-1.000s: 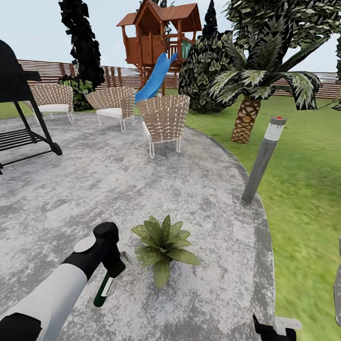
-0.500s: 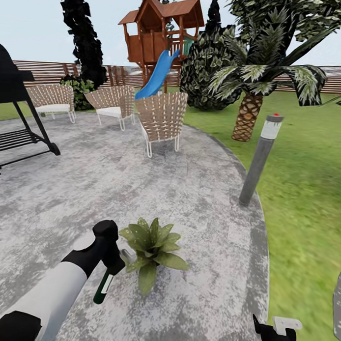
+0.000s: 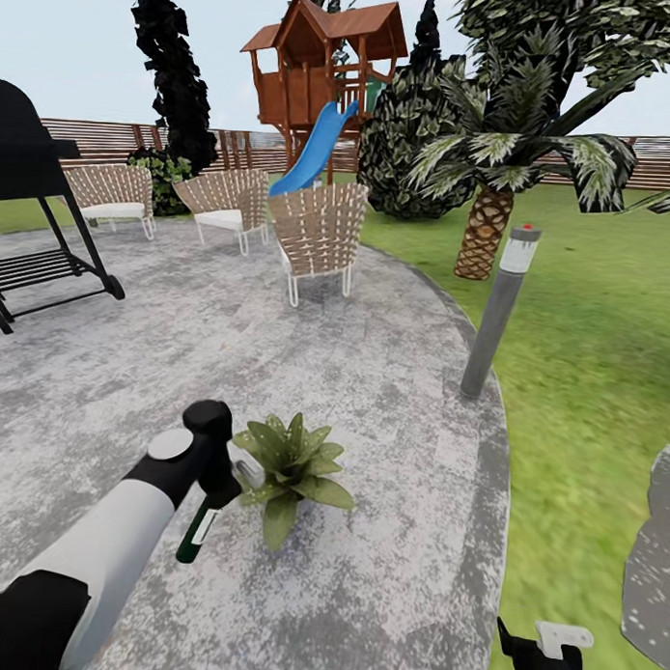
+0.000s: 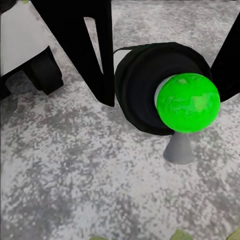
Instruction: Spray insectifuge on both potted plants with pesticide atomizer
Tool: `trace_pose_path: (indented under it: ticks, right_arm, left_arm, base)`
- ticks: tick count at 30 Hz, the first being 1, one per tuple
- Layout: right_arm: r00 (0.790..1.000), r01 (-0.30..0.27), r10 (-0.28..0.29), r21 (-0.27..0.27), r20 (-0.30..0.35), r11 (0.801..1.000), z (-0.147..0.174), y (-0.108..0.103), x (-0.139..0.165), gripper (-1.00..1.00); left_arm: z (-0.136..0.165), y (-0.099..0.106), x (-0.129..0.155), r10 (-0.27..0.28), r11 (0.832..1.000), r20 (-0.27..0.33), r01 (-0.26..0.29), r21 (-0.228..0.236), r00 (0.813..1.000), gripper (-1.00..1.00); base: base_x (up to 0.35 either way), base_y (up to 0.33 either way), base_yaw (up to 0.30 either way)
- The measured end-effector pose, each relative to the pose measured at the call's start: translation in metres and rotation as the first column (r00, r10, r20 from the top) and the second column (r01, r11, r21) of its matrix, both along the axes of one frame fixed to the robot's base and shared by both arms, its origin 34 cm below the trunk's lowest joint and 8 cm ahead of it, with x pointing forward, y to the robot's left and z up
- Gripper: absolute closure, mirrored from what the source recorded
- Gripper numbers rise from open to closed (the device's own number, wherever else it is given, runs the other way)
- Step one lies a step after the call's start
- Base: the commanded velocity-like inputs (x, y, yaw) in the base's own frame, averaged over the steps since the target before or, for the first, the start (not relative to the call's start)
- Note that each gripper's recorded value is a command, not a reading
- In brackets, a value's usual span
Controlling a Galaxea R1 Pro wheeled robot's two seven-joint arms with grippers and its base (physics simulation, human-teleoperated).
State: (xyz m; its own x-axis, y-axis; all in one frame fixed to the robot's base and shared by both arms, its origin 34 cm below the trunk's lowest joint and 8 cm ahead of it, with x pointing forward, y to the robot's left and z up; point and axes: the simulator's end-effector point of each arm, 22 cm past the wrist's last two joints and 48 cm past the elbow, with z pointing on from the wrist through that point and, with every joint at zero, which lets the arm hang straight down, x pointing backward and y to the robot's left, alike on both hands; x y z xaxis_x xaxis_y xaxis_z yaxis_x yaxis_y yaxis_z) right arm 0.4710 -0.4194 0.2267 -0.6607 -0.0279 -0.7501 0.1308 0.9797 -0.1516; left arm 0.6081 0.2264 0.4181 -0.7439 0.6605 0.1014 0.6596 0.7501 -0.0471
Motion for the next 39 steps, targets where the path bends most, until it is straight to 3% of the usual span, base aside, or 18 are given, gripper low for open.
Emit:
trace_pose_path:
  ticks: [4,13,22,32,39]
  right_arm:
    - [1.0,0.0,0.0,0.001,0.001,1.0,0.0002,0.0005,0.0005,-1.0]
    - [1.0,0.0,0.0,0.001,0.002,1.0,0.0006,0.0007,0.0008,-1.0]
    - [1.0,0.0,0.0,0.0,0.002,1.0,0.0005,0.0005,0.0007,-1.0]
    - [1.0,0.0,0.0,0.001,0.001,1.0,0.0002,0.0006,0.0006,-1.0]
    - [1.0,-0.002,0.002,0.0,0.002,1.0,0.0004,0.0006,0.0007,-1.0]
  left_arm:
    - [0.0025,0.0077,0.0036,0.002,0.999,0.011,-0.003,0.033,1.0,1.0]
    - [0.0072,0.001,0.0078,0.003,1.0,0.025,-0.003,0.024,1.0,1.0]
    - [0.0061,0.0001,0.0068,-0.005,1.0,0.023,0.005,0.024,1.0,1.0]
    - [0.0015,0.0013,0.0021,-0.01,1.0,0.013,0.01,0.03,1.0,1.0]
    - [0.0001,0.0015,0.0005,-0.012,0.999,0.009,0.011,0.031,1.0,1.0]
  base:
    - [0.004,-0.001,0.128]
    - [0.281,0.0,0.266]
    - [0.273,-0.12,0.028]
    - [0.03,-0.044,0.236]
    - [0.032,-0.089,0.021]
